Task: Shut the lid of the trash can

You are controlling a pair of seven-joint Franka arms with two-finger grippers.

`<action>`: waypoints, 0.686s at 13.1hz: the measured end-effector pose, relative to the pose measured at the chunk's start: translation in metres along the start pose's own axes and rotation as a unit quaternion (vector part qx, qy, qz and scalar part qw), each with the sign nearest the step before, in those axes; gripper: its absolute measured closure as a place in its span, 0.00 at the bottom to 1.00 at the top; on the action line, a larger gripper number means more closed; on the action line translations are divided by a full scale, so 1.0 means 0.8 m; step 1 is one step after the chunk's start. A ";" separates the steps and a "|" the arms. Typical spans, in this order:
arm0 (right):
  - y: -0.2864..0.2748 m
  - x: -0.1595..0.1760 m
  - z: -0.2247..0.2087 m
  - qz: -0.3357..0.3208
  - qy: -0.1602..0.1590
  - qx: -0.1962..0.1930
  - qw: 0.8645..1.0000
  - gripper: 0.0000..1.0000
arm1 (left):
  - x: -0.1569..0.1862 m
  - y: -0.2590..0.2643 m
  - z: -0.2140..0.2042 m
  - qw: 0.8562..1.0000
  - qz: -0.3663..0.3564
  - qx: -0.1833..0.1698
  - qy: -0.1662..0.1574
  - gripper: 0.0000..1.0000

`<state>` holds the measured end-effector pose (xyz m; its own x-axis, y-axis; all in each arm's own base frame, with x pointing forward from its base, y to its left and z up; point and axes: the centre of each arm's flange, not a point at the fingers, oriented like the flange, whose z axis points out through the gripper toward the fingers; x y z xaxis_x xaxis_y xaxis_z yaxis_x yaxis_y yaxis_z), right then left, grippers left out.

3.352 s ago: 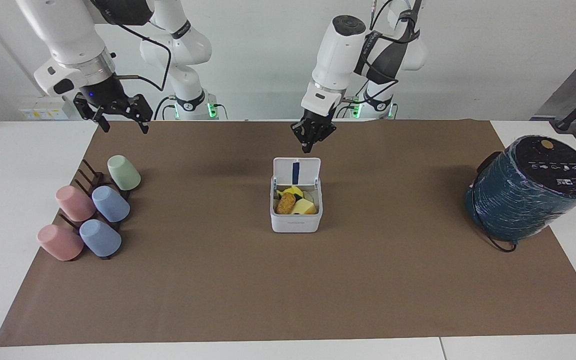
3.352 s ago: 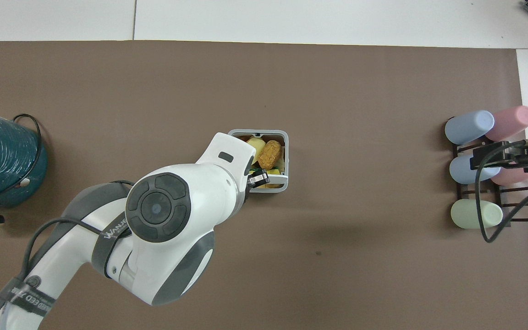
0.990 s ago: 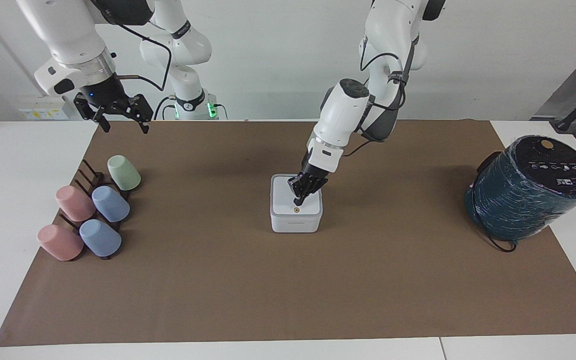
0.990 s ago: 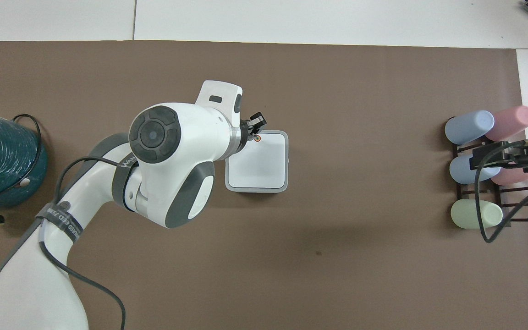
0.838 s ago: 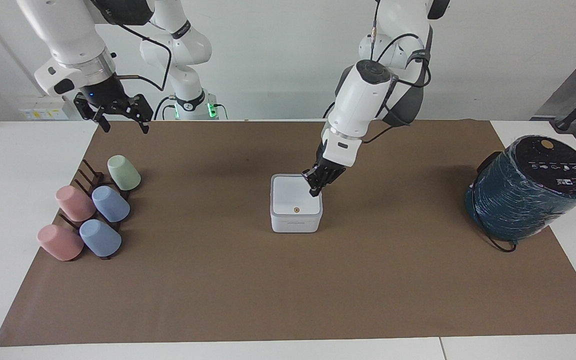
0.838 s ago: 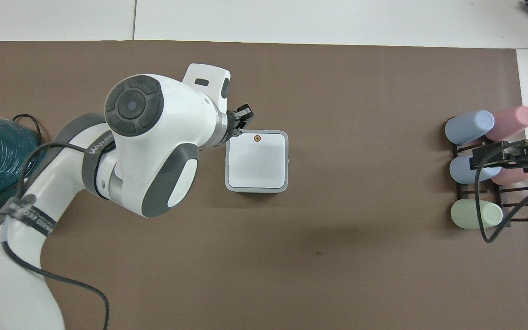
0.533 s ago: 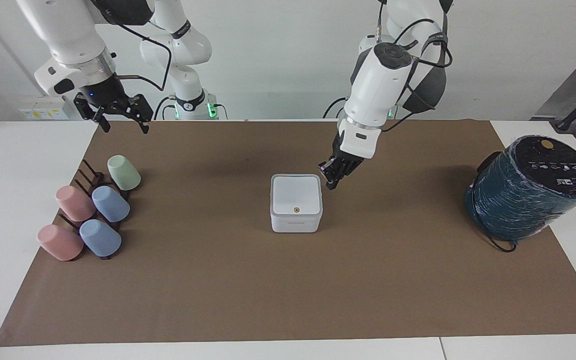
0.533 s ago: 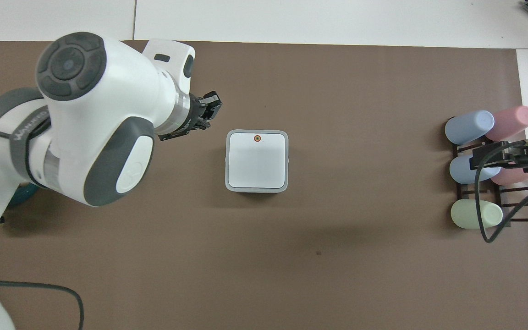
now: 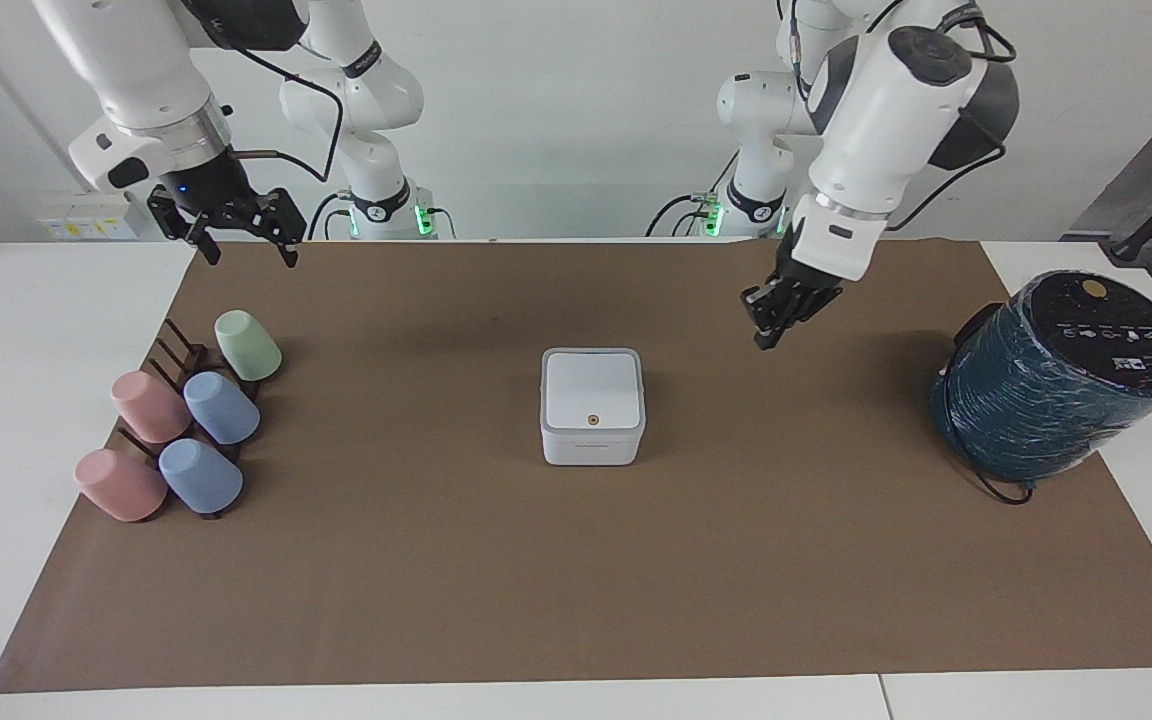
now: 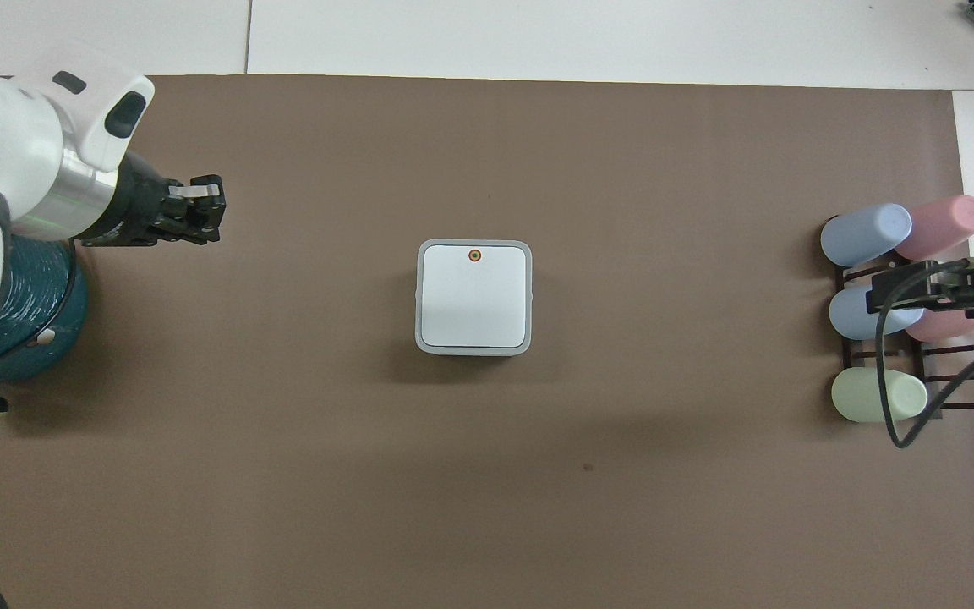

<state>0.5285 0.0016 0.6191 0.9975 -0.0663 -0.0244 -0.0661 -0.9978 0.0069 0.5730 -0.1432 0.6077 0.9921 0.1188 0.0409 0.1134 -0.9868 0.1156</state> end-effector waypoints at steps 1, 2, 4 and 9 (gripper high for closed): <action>0.000 0.000 0.000 0.000 0.000 0.000 1.000 0.00 | 0.000 -0.007 0.000 1.000 0.017 0.003 -0.006 0.87; 0.000 0.000 0.000 0.000 0.000 0.000 1.000 0.00 | 0.000 -0.013 0.001 0.999 0.032 0.009 -0.011 0.87; 0.000 0.000 0.000 0.000 0.000 0.000 1.000 0.00 | 0.000 -0.021 0.003 0.998 0.052 0.032 -0.015 0.87; 0.000 0.000 0.000 0.000 0.000 0.000 1.000 0.00 | -0.003 -0.026 -0.001 0.996 0.074 0.047 -0.016 0.84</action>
<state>0.5285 0.0016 0.6190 0.9975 -0.0663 -0.0244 -0.0661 -0.9978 0.0069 0.5683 -0.1232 0.6058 0.9994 -0.0302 0.0192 -0.0305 -0.9994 0.0173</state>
